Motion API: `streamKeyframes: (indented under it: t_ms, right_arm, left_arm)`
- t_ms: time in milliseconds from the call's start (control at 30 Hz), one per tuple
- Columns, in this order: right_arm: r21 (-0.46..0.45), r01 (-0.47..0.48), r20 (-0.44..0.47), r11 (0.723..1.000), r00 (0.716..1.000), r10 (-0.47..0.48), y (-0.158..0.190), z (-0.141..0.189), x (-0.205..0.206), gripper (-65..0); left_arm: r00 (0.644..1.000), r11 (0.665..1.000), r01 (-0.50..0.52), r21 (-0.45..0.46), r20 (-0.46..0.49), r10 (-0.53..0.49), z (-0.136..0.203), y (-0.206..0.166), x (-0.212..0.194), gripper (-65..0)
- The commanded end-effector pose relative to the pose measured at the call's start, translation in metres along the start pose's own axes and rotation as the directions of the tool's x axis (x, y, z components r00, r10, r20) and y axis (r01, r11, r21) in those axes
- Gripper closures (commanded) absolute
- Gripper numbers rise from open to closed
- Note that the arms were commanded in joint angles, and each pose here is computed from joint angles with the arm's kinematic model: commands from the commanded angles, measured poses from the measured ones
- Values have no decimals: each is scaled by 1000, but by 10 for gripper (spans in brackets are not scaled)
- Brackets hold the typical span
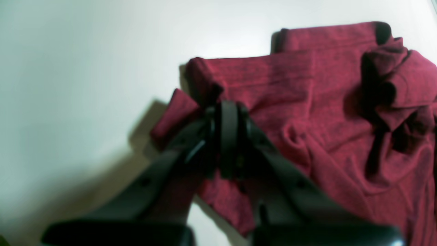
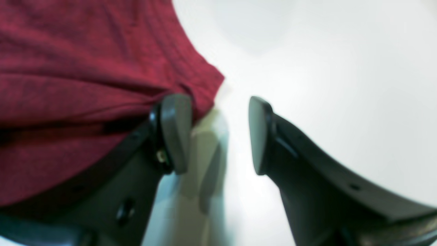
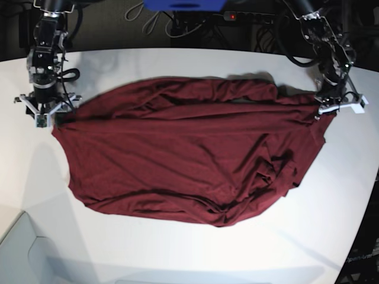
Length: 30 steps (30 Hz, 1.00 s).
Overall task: Layout the t-shirt on the table in an organized manner, then fold the t-shirt properly
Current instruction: 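Pull the shirt edge taut with both grippers to spread it flat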
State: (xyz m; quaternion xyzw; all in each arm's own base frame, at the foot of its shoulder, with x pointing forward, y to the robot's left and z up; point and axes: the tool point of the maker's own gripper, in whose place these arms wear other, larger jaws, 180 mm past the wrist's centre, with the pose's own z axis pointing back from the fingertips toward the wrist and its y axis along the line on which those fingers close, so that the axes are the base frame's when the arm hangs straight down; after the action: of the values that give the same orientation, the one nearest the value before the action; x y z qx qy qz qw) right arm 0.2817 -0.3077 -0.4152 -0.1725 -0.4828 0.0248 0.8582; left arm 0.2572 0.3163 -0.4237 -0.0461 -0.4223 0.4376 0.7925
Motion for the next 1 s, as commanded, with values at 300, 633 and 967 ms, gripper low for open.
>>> streamKeyframes:
  t_ms: [300,633,967]
  right_arm:
    - [-110,-18,78,994,997,26,-48,17,23,-277]
    - [118,-5,209,993,978,-19,37,27,75,-277]
    - [274,82,107,958,988,-115,106,-10,56,-206]
  left_arm:
    - [999,1000,9,-16,44,-8,1,-5,13,-3]
    - [999,1000,-2,-19,34,3,1,-7,7,-3]
    - [1000,1000,-6,29,3,6,-2,16,-8,-4]
